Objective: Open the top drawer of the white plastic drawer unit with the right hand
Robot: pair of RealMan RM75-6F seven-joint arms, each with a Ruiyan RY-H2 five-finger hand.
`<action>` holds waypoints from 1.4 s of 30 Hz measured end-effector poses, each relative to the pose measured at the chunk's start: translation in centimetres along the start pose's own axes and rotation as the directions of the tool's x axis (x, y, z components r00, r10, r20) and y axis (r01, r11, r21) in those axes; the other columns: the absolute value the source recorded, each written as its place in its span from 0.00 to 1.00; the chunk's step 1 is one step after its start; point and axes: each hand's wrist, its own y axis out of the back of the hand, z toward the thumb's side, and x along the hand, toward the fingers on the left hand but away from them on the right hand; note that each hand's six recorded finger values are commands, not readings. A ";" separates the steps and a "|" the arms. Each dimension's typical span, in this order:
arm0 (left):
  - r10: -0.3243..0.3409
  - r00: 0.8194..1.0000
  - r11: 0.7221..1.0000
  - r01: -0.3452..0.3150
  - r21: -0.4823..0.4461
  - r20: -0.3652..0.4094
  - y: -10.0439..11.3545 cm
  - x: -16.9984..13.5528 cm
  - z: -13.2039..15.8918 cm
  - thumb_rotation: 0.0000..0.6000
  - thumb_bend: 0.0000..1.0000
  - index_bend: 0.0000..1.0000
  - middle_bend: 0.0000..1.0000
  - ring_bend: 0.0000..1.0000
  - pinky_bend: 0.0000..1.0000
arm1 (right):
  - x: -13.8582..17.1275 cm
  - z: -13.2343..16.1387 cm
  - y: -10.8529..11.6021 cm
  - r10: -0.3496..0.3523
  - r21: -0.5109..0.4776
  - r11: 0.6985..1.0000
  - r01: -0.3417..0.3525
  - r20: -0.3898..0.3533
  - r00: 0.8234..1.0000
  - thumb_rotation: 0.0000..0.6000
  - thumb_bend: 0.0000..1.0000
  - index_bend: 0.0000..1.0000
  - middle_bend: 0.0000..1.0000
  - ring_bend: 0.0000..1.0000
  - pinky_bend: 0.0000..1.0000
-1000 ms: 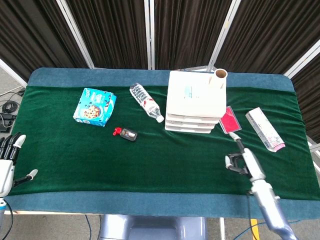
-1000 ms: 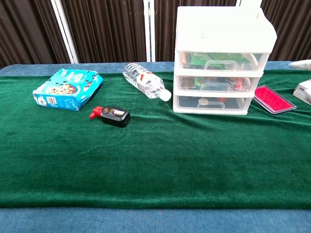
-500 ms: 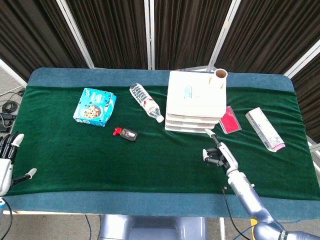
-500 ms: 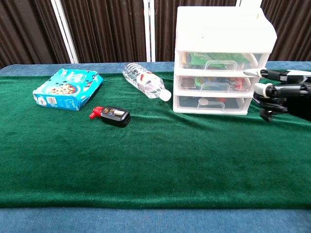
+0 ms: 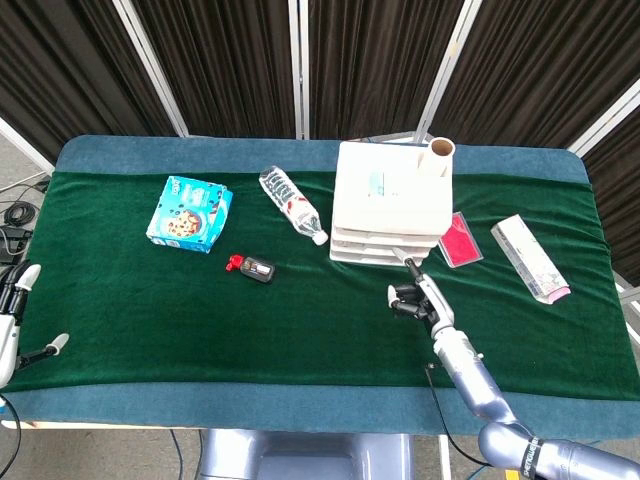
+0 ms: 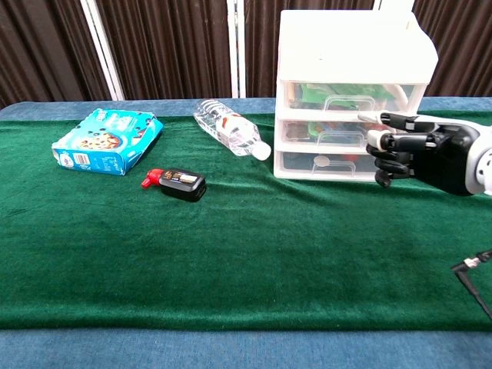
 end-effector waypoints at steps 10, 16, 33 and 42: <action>-0.004 1.000 1.000 0.004 -0.009 -0.009 0.0 0.2 -0.4 1.00 0.13 0.00 0.00 0.00 0.00 | -1.3 0.7 -1.4 0.002 -0.013 1.000 -0.003 -0.035 0.999 1.00 0.54 0.11 0.85 0.86 0.71; -0.005 1.000 1.000 0.005 -0.015 -0.009 0.0 0.3 -0.4 1.00 0.13 0.00 0.00 0.00 0.00 | -2.1 0.9 -2.0 0.004 -0.019 1.000 -0.005 -0.036 0.999 1.00 0.54 0.11 0.85 0.86 0.71; -0.013 1.000 1.000 0.013 -0.022 -0.010 0.0 0.3 -0.5 1.00 0.13 0.00 0.00 0.00 0.00 | -2.8 1.1 -1.8 -0.019 -0.023 1.000 0.018 -0.043 0.999 1.00 0.54 0.12 0.85 0.86 0.71; -0.018 1.000 1.000 0.018 -0.022 -0.010 -0.1 0.3 -0.6 1.00 0.13 0.00 0.00 0.00 0.00 | -2.9 0.9 -1.7 -0.027 -0.022 0.999 0.026 -0.041 0.999 1.00 0.55 0.13 0.85 0.86 0.71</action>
